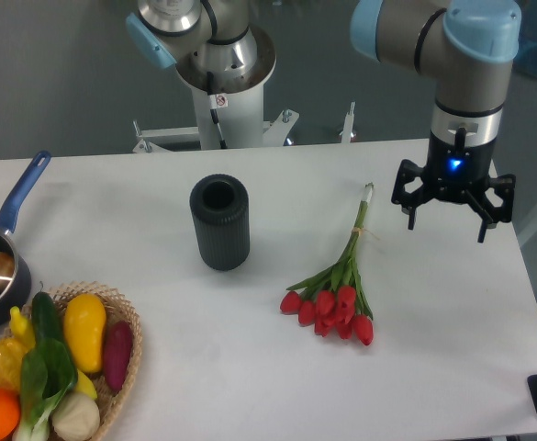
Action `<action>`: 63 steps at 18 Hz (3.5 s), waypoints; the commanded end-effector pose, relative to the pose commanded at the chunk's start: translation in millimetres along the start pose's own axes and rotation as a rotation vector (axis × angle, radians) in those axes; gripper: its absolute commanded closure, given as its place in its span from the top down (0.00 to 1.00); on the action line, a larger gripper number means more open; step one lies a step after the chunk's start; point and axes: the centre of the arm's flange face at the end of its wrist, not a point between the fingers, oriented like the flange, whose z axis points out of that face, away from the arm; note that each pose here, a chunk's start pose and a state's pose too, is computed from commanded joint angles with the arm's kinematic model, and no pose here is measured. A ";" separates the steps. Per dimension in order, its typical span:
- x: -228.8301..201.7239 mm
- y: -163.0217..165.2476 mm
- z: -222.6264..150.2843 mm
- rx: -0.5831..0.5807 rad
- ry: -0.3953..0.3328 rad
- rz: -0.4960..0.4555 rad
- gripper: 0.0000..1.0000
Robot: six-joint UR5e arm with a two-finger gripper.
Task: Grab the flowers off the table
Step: 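Move the open gripper over the stems of the red tulip bunch, then lower the gripper onto the tulip stems just above the blooms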
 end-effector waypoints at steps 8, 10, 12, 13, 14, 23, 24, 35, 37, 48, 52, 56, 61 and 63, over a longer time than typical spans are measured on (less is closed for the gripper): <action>5.8 13.3 6.2 -0.005 0.022 0.015 1.00; 7.5 12.7 9.0 -0.003 0.021 0.015 1.00; 9.1 12.9 11.4 0.000 0.019 0.017 1.00; 11.4 15.2 15.7 -0.004 0.027 0.015 1.00; 13.8 18.6 20.6 -0.008 0.038 0.011 1.00; 42.2 45.7 59.4 -0.064 0.119 0.002 1.00; 44.7 47.5 62.5 -0.073 0.123 0.019 1.00; 90.0 62.0 132.7 -0.204 0.245 0.127 1.00; 100.4 56.2 147.2 -0.211 0.270 0.142 1.00; 107.8 50.5 192.1 -0.237 0.321 0.134 1.00; 110.0 45.6 197.9 -0.230 0.310 0.147 1.00; 110.5 47.5 204.7 -0.234 0.318 0.145 1.00; 111.0 46.9 204.7 -0.235 0.316 0.141 1.00; 110.9 47.0 205.5 -0.236 0.316 0.140 0.97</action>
